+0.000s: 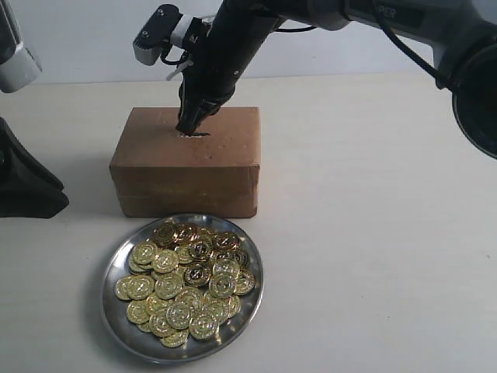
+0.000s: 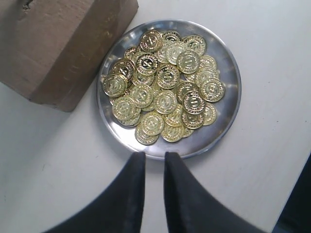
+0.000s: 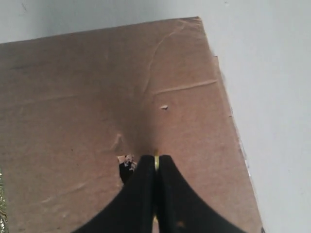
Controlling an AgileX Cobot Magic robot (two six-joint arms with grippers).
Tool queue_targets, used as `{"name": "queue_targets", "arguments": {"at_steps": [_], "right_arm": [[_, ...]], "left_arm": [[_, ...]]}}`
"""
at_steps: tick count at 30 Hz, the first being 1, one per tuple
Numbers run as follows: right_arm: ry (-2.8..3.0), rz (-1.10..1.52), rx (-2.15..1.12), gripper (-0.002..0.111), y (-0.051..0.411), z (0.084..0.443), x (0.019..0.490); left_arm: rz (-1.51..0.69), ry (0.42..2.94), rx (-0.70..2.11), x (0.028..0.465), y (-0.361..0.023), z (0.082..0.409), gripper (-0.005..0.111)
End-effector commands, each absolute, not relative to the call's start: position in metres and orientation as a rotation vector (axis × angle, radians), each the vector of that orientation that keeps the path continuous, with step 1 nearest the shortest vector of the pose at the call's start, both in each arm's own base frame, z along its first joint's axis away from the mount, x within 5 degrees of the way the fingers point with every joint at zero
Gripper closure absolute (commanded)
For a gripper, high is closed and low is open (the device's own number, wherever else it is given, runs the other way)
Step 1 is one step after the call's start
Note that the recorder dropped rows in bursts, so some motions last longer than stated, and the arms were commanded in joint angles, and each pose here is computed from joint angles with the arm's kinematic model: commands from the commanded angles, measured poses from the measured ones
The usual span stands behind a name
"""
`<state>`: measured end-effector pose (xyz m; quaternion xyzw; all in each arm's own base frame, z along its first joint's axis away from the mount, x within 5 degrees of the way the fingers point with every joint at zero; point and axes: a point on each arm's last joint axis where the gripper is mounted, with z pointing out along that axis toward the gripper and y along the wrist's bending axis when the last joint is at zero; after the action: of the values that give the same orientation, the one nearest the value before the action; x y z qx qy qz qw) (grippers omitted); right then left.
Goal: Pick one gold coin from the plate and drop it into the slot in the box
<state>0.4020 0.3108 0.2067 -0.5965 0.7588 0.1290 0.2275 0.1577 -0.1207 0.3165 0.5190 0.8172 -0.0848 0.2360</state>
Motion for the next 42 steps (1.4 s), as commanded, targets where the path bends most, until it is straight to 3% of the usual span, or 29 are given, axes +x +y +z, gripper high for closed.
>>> {"name": "queue_targets", "arguments": {"at_steps": [1,20,23,27,29,31,33,35,39,42], "right_arm": [[2.083,0.367,-1.644,0.108,0.309,0.208,0.404],[2.128,0.389,-1.686,0.107,0.307,0.208,0.398],[2.133,0.385,-1.666,0.096,0.306,0.212,0.398],[2.115,0.376,-1.644,0.073,0.305,0.225,0.396],[2.119,0.381,-1.584,0.067,0.303,0.239,0.395],[2.111,0.387,-1.533,0.068,0.299,0.263,0.389],[2.101,0.391,-1.499,0.082,0.293,0.29,0.38],[2.083,0.403,-1.452,0.105,0.283,0.328,0.365],[2.02,0.431,-1.322,0.108,0.255,0.404,0.324],[1.948,0.435,-1.181,0.108,0.229,0.453,0.29]], "left_arm": [[-0.249,2.236,1.403,0.157,-0.121,0.318,0.091],[-0.249,2.236,1.403,0.157,-0.121,0.318,0.091],[-0.249,2.236,1.403,0.157,-0.121,0.318,0.091],[-0.248,2.235,1.402,0.157,-0.121,0.318,0.091],[-0.247,2.23,1.398,0.158,-0.121,0.318,0.091],[-0.252,2.207,1.374,0.158,-0.122,0.32,0.091],[-0.273,2.15,1.312,0.157,-0.122,0.328,0.094],[-0.292,2.064,1.226,0.154,-0.12,0.339,0.105],[-0.325,1.864,0.929,0.141,-0.106,0.355,0.107],[-0.381,1.753,0.726,0.122,-0.089,0.346,0.107]]}}
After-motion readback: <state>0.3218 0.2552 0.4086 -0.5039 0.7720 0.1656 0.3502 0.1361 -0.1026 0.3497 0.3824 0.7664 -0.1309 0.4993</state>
